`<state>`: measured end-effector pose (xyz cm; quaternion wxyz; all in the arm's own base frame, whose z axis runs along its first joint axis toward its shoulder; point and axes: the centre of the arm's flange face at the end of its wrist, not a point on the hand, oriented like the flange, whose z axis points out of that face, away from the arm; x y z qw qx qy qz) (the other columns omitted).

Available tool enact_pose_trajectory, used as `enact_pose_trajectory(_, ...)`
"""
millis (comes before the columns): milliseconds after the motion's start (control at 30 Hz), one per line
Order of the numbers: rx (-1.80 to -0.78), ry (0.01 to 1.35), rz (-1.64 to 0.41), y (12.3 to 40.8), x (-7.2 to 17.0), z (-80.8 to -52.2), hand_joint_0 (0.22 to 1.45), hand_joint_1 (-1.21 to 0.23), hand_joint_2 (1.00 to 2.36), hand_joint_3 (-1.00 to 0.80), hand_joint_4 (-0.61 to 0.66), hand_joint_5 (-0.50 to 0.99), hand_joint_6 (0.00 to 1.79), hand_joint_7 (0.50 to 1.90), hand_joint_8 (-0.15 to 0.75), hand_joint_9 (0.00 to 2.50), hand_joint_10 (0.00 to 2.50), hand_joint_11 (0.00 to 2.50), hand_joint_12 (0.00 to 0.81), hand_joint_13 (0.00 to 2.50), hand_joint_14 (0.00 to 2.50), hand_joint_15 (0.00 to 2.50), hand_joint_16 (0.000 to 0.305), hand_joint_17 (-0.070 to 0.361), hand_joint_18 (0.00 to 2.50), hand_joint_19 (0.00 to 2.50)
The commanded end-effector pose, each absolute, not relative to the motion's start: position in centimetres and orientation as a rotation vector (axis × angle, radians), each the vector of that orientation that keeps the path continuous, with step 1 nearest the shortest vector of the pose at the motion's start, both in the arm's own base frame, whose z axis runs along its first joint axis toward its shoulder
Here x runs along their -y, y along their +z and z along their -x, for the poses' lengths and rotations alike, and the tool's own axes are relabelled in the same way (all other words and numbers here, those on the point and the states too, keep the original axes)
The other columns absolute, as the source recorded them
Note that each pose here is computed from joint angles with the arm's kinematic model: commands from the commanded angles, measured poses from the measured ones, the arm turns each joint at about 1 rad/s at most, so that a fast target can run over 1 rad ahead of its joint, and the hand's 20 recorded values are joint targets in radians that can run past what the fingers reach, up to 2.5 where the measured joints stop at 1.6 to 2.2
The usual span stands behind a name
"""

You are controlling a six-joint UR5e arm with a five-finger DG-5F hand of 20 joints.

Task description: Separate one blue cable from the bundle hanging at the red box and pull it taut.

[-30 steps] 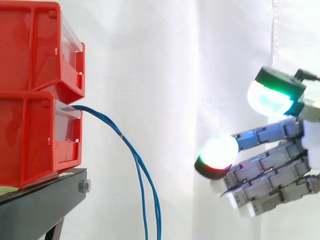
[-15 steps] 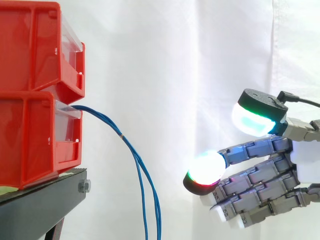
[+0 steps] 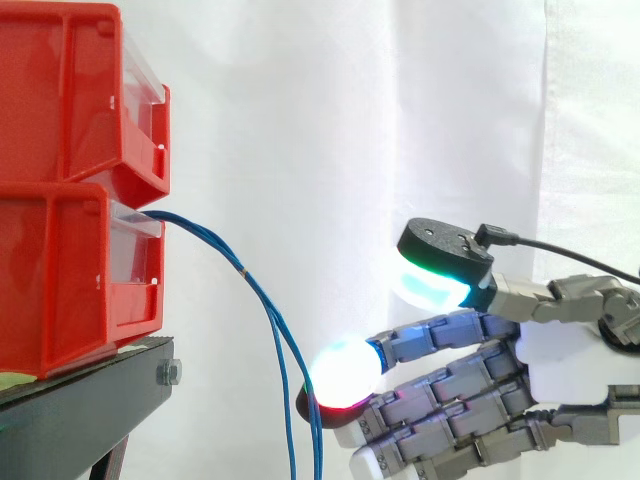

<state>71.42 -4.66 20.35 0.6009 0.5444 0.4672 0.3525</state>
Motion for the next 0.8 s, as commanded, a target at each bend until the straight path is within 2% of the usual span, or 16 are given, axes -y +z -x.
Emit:
enact_pose_trajectory(0, -1.084, 0.809, -1.259, 20.8, 4.5, -71.9, 0.54, -0.55, 1.0, -0.48, 0.23, -0.22, 0.5, 0.87, 0.268, 0.42, 0.01, 0.28, 0.346, 0.45, 0.01, 0.26, 0.043, 0.097, 0.29, 0.32)
enact_pose_trajectory(133, -1.081, 0.809, -1.244, 21.0, 4.5, -72.2, 0.53, -0.55, 1.0, -0.48, 0.23, -0.22, 0.5, 0.87, 0.268, 0.42, 0.01, 0.28, 0.347, 0.45, 0.01, 0.26, 0.043, 0.097, 0.29, 0.33)
enact_pose_trajectory(267, -1.051, 0.841, -1.23, 18.7, 4.2, -73.4, 0.53, -0.55, 1.0, -0.48, 0.23, -0.22, 0.5, 0.87, 0.268, 0.42, 0.01, 0.28, 0.347, 0.45, 0.01, 0.26, 0.043, 0.097, 0.29, 0.33)
enact_pose_trajectory(533, -1.042, 0.854, -1.203, 19.8, 3.5, -74.2, 0.53, -0.55, 1.0, -0.48, 0.23, -0.22, 0.5, 0.87, 0.27, 0.43, 0.01, 0.28, 0.348, 0.45, 0.01, 0.26, 0.043, 0.097, 0.29, 0.34)
enact_pose_trajectory(600, -1.058, 0.874, -1.204, 18.6, 3.2, -74.9, 0.53, -0.55, 1.0, -0.48, 0.23, -0.22, 0.5, 0.87, 0.27, 0.43, 0.01, 0.28, 0.348, 0.45, 0.01, 0.26, 0.043, 0.097, 0.29, 0.33)
enact_pose_trajectory(767, -1.052, 0.899, -1.208, 18.4, 2.8, -75.5, 0.53, -0.55, 1.0, -0.48, 0.23, -0.22, 0.5, 0.87, 0.272, 0.43, 0.01, 0.28, 0.349, 0.46, 0.01, 0.26, 0.043, 0.097, 0.29, 0.34)
